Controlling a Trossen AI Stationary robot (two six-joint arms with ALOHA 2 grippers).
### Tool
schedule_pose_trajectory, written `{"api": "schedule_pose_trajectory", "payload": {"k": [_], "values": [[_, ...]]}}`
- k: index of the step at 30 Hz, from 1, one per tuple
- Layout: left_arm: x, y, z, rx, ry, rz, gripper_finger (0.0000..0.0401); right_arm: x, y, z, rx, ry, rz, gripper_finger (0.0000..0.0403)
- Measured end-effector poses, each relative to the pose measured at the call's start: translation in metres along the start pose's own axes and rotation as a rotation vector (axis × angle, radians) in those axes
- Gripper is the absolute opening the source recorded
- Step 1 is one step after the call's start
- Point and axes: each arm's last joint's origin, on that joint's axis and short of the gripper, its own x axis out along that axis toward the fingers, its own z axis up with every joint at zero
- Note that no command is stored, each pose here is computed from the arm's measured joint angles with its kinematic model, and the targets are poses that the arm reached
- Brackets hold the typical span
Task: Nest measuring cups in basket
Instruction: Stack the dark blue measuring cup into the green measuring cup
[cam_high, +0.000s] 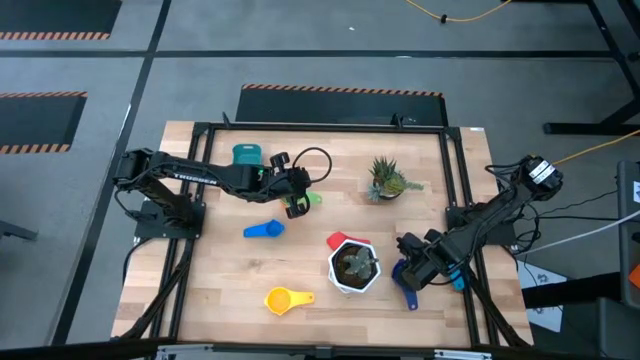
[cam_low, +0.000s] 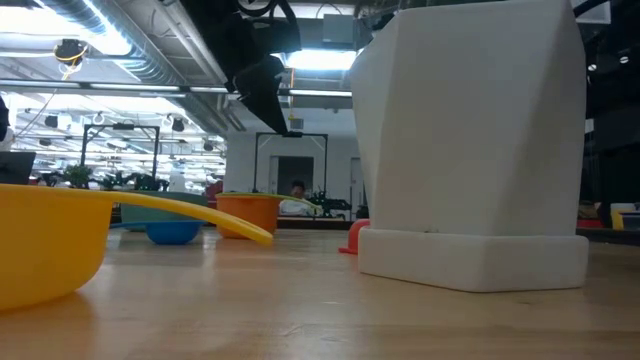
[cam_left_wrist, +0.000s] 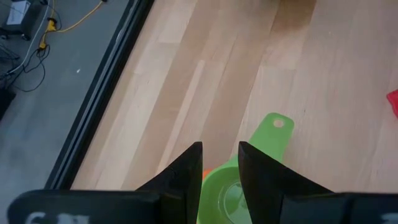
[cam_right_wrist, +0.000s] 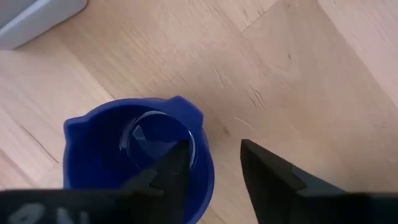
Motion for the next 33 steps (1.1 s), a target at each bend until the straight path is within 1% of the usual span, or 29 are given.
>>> {"api": "schedule_pose_trajectory", "payload": {"k": [3, 9, 10, 16, 19, 21, 24, 27, 30, 33], "values": [[0.000, 0.000, 0.000, 0.002, 0.002, 0.000, 0.0096, 0.000, 0.000, 0.000, 0.000, 0.000, 0.001, 0.0113], [-0.010, 0.006, -0.004, 0.018, 0.027, 0.002, 0.0096, 0.000, 0.000, 0.000, 0.000, -0.002, 0.003, 0.0024], [-0.013, 0.008, -0.005, 0.023, 0.035, 0.003, 0.0096, 0.000, 0.000, 0.000, 0.000, -0.003, 0.004, 0.0016], [-0.040, 0.023, -0.015, 0.036, 0.084, 0.008, 0.0096, -0.006, 0.000, 0.005, -0.006, 0.011, -0.032, 0.0020], [-0.051, 0.030, -0.020, 0.007, 0.080, 0.009, 0.0096, -0.016, 0.000, 0.015, -0.059, 0.013, -0.056, 0.0014], [-0.054, 0.032, -0.031, -0.009, 0.061, 0.005, 0.0096, -0.024, 0.002, 0.024, -0.102, 0.016, -0.068, 0.0010], [-0.052, 0.032, -0.057, -0.032, 0.042, -0.053, 0.0096, -0.037, 0.002, 0.039, -0.168, 0.025, -0.096, 0.0010], [-0.049, 0.029, -0.081, -0.068, -0.020, -0.148, 0.0096, -0.052, 0.000, 0.057, -0.229, 0.030, -0.122, 0.0015], [-0.045, 0.025, -0.099, -0.093, -0.076, -0.260, 0.0096, -0.067, -0.004, 0.077, -0.297, 0.002, -0.160, 0.0015], [-0.041, 0.022, -0.112, -0.108, -0.119, -0.309, 0.0096, -0.082, -0.009, 0.100, -0.360, -0.044, -0.189, 0.0014]]}}
